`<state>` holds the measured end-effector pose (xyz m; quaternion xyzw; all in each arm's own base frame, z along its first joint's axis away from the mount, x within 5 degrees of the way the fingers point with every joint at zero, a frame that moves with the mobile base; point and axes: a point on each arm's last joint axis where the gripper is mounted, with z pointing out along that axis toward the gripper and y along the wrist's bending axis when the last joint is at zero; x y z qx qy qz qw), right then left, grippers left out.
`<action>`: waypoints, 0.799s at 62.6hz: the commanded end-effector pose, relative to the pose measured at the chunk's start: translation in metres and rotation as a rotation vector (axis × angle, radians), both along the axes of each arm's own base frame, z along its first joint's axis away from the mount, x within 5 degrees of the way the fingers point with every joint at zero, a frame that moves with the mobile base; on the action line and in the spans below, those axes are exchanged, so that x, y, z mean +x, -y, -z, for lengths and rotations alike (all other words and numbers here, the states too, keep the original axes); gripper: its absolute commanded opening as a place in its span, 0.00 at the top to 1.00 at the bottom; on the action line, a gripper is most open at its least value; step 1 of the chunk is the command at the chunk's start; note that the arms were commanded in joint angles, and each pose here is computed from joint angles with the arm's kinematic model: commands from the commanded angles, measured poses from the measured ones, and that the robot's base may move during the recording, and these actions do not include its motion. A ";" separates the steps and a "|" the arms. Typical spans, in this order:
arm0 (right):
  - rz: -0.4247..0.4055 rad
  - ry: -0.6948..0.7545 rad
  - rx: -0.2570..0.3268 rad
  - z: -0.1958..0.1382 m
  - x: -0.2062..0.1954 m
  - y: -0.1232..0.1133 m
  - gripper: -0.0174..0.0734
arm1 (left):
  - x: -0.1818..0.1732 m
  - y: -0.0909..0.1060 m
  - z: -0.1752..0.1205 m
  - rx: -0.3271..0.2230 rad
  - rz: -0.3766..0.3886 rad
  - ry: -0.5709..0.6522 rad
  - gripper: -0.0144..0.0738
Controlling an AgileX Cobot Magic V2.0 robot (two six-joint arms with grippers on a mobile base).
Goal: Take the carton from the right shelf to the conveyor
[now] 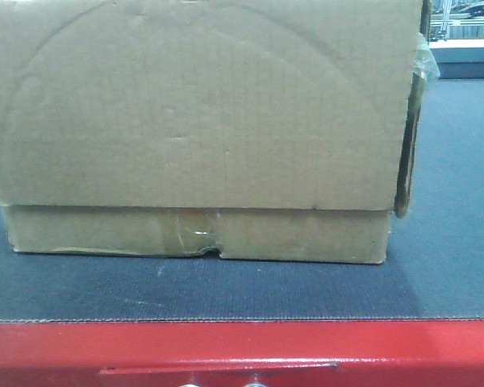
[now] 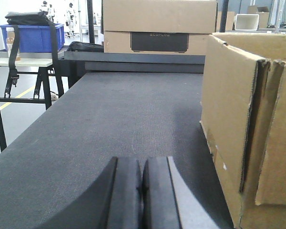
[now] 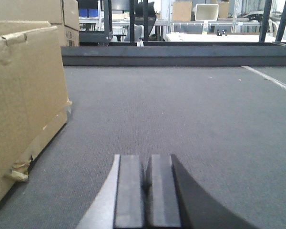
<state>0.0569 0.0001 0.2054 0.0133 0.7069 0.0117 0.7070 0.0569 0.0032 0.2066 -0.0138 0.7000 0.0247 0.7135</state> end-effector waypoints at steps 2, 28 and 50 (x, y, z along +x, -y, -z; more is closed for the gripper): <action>0.009 0.042 -0.001 -0.004 -0.001 0.001 0.87 | -0.001 0.000 -0.003 0.001 0.000 0.032 0.83; 0.009 0.044 -0.001 -0.004 -0.001 0.001 0.87 | -0.001 0.000 -0.003 0.001 0.000 0.032 0.83; 0.009 0.044 -0.001 -0.004 -0.001 0.001 0.87 | -0.001 0.000 -0.003 0.001 0.000 0.032 0.83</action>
